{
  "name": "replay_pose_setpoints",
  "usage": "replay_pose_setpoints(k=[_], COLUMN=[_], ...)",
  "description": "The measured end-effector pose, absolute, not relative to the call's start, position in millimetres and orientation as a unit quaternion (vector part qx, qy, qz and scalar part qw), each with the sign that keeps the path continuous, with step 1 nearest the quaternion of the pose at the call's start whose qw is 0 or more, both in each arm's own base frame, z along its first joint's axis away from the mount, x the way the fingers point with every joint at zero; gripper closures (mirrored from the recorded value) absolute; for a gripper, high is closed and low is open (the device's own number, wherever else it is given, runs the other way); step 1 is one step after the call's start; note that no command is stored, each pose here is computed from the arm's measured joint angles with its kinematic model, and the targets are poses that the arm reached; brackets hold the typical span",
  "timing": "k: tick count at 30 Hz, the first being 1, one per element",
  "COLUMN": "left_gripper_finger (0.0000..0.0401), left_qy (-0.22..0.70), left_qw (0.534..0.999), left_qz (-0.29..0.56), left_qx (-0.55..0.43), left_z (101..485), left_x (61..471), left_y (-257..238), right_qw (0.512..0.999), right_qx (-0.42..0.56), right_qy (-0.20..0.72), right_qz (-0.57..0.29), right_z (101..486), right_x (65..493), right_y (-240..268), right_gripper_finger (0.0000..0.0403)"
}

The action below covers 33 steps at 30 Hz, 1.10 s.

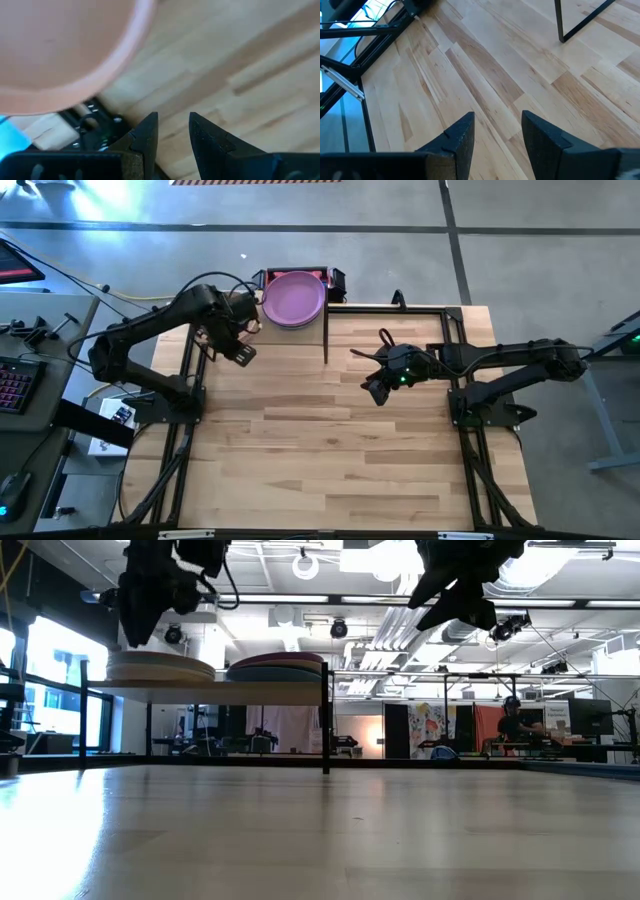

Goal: Place and stack plates onto a shelf
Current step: Adjust the left stack of plates on the shelf, then return to Home Position

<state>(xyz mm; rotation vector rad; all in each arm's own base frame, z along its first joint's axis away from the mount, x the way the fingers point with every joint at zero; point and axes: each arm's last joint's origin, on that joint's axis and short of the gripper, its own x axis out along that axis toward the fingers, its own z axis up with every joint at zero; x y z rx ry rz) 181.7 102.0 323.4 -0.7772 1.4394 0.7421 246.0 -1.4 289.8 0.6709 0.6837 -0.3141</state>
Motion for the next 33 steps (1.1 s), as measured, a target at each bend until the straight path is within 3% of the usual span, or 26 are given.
replay_pose_setpoints(k=[9, 26, 33], left_gripper_finger=[0.0302, 0.0302, 0.0302], left_qy=[0.637, 0.574, 0.581], left_qw=[0.587, 0.632, 0.629], left_qz=[0.367, 0.396, 0.381], left_qx=[-0.338, -0.339, -0.349], left_z=[307.6, 306.9, 306.9], left_x=[171.3, 172.4, 172.2], left_y=[114.0, 140.8, 137.4], right_qw=[0.876, 0.876, 0.877], right_qx=[0.321, 0.321, 0.317], right_qy=[0.328, 0.328, 0.328], right_qz=[-0.151, -0.151, -0.149], right_z=[289.8, 289.8, 289.8], right_x=[246.0, 246.0, 246.0], right_y=[-1.4, -1.4, -1.4], right_gripper_finger=[0.0258, 0.0258, 0.0258])
